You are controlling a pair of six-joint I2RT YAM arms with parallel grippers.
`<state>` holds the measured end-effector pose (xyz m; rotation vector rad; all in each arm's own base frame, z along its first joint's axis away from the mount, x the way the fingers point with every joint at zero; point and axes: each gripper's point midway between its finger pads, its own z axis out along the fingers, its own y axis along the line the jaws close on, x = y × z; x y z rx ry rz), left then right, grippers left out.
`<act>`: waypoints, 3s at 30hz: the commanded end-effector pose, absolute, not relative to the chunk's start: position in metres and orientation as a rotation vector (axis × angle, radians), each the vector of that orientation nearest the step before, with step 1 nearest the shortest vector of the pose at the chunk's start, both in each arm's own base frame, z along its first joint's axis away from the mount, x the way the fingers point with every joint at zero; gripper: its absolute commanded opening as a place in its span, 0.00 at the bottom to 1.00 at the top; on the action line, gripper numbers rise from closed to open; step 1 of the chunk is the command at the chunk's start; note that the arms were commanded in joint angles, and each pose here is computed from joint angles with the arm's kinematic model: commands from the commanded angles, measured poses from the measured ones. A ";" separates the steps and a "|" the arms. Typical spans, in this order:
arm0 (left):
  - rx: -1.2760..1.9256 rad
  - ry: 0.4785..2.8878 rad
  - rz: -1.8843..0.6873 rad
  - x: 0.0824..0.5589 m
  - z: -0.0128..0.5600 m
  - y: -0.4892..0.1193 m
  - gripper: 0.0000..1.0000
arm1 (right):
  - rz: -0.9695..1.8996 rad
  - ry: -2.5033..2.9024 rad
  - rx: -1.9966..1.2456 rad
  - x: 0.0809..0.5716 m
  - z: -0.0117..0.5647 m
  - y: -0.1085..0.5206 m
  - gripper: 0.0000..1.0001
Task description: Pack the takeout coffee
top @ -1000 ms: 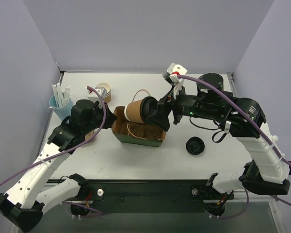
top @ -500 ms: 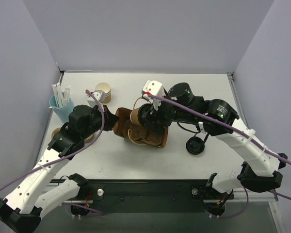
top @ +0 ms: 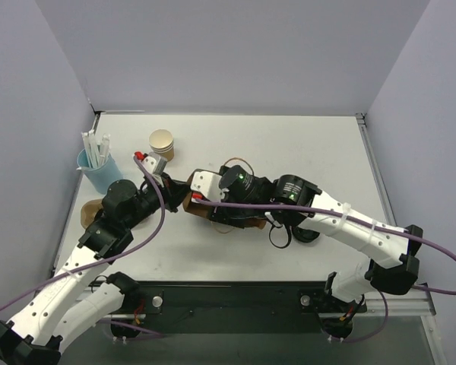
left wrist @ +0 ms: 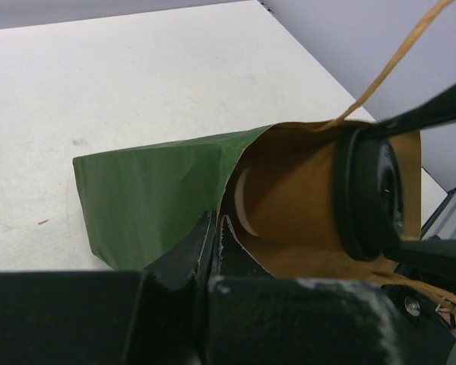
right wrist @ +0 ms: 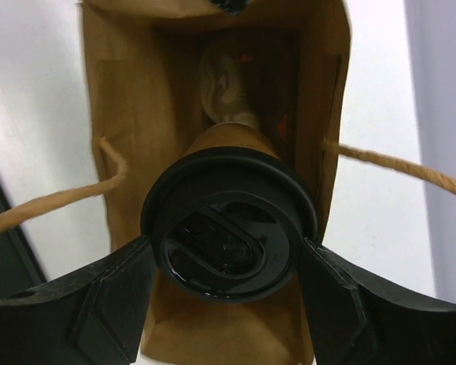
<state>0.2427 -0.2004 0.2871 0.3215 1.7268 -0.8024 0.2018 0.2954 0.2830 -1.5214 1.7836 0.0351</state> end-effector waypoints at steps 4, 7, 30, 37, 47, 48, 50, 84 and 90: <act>0.431 1.664 -0.848 0.229 0.285 -0.209 0.00 | -0.241 1.675 -1.545 0.221 0.252 0.286 0.40; 0.430 1.646 -0.848 0.223 0.279 -0.204 0.00 | -0.264 1.677 -1.537 0.224 0.246 0.284 0.40; 0.388 1.563 -0.729 0.242 0.276 -0.191 0.00 | -0.260 1.653 -1.501 0.268 0.230 0.279 0.36; 0.292 1.541 -0.808 0.246 0.289 -0.194 0.00 | -0.333 1.638 -1.502 0.279 0.222 0.276 0.36; 0.280 1.597 -0.860 0.233 0.272 -0.194 0.00 | -0.345 1.494 -1.653 0.284 0.221 0.296 0.38; 0.283 1.605 -0.848 0.233 0.268 -0.193 0.00 | -0.343 1.482 -1.667 0.284 0.221 0.298 0.38; 0.300 1.626 -0.837 0.233 0.261 -0.193 0.00 | -0.331 1.446 -1.696 0.284 0.224 0.303 0.38; 0.137 1.650 -0.735 0.271 0.293 -0.163 0.00 | -0.261 1.255 -2.018 0.278 0.205 0.312 0.32; 0.215 1.631 -0.727 0.266 0.289 -0.166 0.00 | -0.287 1.259 -1.989 0.286 0.197 0.312 0.32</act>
